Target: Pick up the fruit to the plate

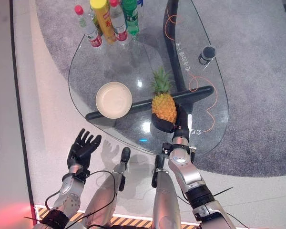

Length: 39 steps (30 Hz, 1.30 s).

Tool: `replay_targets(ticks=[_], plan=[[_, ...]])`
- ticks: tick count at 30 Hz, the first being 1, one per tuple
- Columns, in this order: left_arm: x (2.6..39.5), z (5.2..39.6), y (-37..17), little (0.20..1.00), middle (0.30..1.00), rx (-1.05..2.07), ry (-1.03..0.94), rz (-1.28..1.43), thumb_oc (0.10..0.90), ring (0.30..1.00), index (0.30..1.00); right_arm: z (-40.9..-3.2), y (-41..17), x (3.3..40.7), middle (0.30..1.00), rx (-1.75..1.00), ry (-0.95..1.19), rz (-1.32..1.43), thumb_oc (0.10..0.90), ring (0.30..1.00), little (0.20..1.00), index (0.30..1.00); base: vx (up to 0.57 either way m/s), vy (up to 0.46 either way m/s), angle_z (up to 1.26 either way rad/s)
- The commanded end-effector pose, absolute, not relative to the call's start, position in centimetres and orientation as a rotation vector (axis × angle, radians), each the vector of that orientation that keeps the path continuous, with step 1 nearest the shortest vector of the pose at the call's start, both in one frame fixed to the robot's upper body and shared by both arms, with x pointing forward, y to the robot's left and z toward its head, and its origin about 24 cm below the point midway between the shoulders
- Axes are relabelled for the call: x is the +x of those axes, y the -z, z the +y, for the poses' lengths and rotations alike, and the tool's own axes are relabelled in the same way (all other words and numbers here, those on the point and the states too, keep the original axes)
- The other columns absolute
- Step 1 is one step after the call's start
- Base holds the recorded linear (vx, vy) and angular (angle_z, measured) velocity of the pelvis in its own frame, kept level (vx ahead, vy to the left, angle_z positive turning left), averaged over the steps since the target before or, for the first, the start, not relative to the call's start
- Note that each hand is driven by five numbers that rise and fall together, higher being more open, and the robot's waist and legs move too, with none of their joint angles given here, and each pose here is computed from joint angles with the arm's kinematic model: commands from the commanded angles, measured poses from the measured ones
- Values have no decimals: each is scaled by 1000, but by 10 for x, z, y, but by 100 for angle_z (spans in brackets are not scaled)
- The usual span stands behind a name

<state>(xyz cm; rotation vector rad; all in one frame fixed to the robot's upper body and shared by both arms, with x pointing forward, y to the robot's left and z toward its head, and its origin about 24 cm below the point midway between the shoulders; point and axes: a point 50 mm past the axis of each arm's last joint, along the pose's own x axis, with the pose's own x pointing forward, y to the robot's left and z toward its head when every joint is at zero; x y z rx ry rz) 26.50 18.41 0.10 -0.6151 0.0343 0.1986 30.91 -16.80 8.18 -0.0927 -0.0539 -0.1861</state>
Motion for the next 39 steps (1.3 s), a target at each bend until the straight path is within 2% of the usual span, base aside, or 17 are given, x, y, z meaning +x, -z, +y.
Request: replay_targets(ticks=[1,4,18,30,39], plan=[[263,195,-36,900,900,-645,-83,-143,800,900,900,-156,-160,299,300,-91,30,-461,100,300,200,300,-1,-39,-1],[263,182,-48,900,900,-728,81,-150,800,900,900,-149,-168,294,300,-127,-83,-499,100,300,200,300,3,-26,0],[265,148,-99,900,900,-714,455,-218,800,900,900,-117,-190,276,300,-252,-439,-619,100,300,200,300,-1,-29,0],[267,131,-122,900,900,-823,580,-242,800,900,900,-78,-193,264,300,-369,-742,-639,100,300,200,300,0,-3,0],[267,124,-134,900,900,-947,668,-283,800,900,900,-60,-176,259,300,-504,-996,-543,100,300,200,300,0,0,0]])
